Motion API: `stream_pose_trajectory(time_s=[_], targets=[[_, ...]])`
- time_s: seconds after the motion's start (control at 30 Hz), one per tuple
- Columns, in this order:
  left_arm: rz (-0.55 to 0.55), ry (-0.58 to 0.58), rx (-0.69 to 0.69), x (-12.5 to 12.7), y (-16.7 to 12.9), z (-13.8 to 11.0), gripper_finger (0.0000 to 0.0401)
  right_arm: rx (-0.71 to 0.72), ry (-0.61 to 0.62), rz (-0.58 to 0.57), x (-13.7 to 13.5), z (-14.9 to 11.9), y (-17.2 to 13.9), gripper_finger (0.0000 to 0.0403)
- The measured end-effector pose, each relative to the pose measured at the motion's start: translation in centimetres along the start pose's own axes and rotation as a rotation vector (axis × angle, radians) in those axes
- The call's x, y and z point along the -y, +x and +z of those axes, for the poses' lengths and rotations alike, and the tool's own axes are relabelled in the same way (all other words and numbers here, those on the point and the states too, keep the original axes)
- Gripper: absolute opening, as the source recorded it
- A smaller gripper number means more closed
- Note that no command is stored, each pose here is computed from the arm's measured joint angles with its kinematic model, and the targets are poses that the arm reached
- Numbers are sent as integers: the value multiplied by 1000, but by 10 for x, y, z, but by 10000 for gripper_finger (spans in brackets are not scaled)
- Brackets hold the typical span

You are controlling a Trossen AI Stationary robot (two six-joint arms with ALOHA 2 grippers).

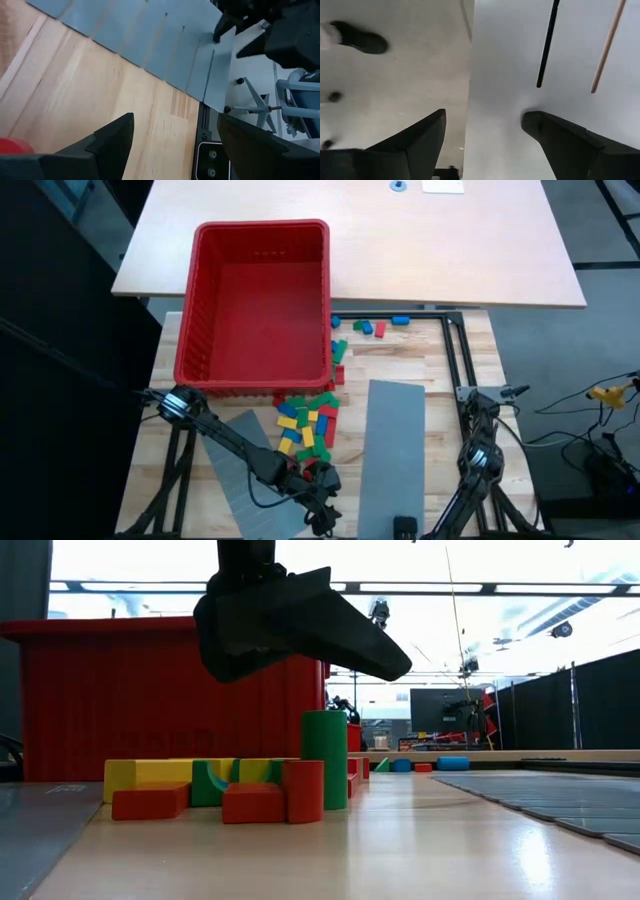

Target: Sort blocks

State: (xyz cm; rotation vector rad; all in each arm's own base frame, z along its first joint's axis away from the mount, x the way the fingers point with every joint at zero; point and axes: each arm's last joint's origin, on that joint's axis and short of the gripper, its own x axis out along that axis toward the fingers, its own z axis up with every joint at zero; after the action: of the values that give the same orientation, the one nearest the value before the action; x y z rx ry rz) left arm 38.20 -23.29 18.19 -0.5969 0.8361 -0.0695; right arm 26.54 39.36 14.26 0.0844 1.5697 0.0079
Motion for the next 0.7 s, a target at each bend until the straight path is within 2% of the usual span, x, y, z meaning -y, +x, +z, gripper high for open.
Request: stream_pose_trajectory(time_s=[0.17, 0.33, 0.5, 0.7], targets=[[0, -3, 0, 0, 0, 0, 275, -4, 24, -117, 4, -1, 2, 287], [0, -3, 0, 0, 0, 0, 275, 2, 83, -176, 9, -2, 1, 262], [0, -3, 0, 0, 0, 0, 275, 4, 100, -172, 8, -2, 2, 206], [1, -3, 1, 0, 0, 0, 275, 11, 102, -150, 6, -1, 0, 113]])
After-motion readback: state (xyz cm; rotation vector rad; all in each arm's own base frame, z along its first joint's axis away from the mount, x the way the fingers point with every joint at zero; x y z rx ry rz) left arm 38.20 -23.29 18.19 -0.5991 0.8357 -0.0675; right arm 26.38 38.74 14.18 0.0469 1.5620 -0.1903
